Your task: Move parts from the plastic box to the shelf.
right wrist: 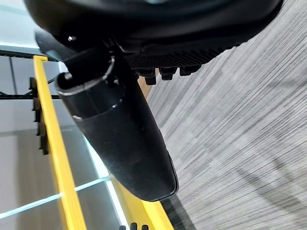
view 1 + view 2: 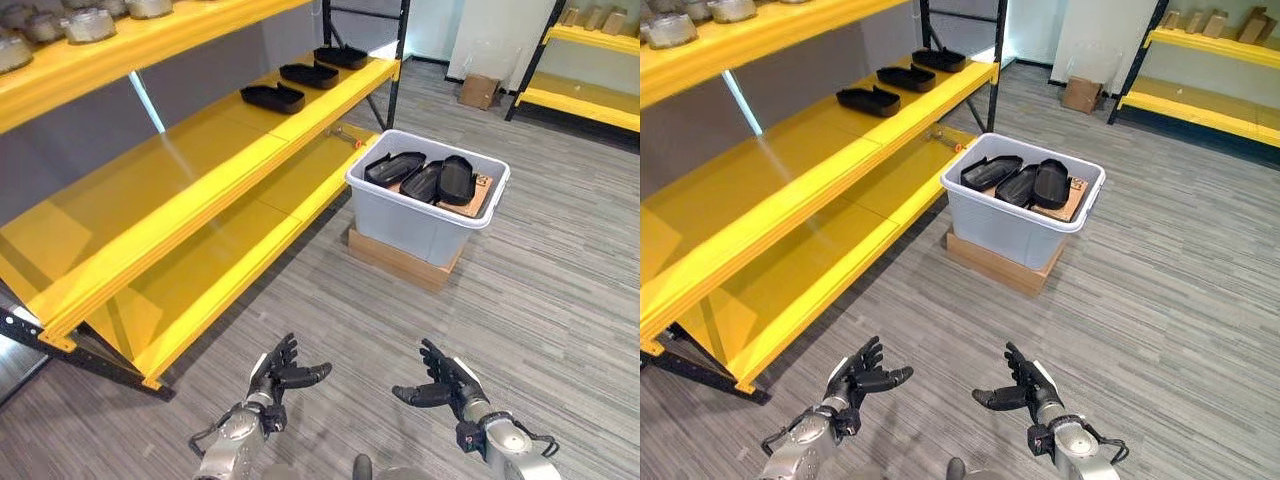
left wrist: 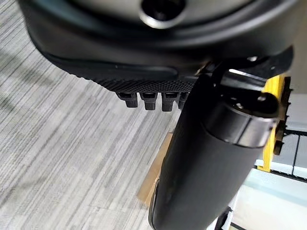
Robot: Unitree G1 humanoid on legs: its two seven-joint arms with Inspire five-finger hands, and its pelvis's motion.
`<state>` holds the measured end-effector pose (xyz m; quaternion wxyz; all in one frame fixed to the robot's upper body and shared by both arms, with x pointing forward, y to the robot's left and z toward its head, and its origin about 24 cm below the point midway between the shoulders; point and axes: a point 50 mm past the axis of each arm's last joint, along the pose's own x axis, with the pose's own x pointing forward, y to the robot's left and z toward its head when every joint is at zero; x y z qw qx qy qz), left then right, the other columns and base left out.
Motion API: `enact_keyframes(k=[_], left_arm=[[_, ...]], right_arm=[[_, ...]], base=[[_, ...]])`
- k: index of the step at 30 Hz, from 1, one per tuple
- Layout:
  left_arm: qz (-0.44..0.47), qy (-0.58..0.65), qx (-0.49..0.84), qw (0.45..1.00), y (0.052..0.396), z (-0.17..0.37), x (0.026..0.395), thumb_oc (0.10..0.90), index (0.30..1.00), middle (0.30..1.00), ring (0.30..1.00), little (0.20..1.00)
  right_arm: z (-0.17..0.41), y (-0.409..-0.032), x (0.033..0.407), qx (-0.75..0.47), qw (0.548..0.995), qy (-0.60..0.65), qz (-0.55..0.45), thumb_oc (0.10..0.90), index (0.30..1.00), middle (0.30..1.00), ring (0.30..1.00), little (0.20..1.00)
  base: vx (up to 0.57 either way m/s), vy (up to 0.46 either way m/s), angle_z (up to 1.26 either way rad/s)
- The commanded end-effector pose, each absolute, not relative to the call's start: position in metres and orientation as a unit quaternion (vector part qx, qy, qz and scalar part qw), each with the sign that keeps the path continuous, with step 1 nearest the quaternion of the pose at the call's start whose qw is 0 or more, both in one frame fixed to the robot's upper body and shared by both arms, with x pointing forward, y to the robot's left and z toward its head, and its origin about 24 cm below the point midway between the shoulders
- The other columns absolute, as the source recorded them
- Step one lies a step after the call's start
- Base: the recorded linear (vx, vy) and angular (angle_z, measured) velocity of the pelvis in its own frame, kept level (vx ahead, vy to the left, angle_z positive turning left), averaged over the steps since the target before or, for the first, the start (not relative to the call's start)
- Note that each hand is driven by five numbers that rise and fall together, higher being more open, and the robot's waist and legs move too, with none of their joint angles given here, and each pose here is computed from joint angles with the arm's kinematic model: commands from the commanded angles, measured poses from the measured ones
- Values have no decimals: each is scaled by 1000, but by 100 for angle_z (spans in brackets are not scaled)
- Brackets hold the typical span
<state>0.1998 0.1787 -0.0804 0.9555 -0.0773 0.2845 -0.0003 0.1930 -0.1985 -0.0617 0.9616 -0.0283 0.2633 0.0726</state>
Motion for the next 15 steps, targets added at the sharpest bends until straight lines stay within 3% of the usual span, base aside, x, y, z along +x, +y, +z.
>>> enact_keyframes(k=[1, 15], left_arm=[[-15, 184, -75, 980, 183, -45, 225, 900, 1000, 1000, 1000, 1000], [9, 174, -64, 983, 194, -42, 226, 900, 1000, 1000, 1000, 1000]], right_arm=[[-32, -200, 209, -18, 981, 177, 81, 900, 1000, 1000, 1000, 1000], [-36, -183, 205, -4, 976, 184, 114, 900, 1000, 1000, 1000, 1000]], base=[[311, 78, -38], [310, 139, -42]])
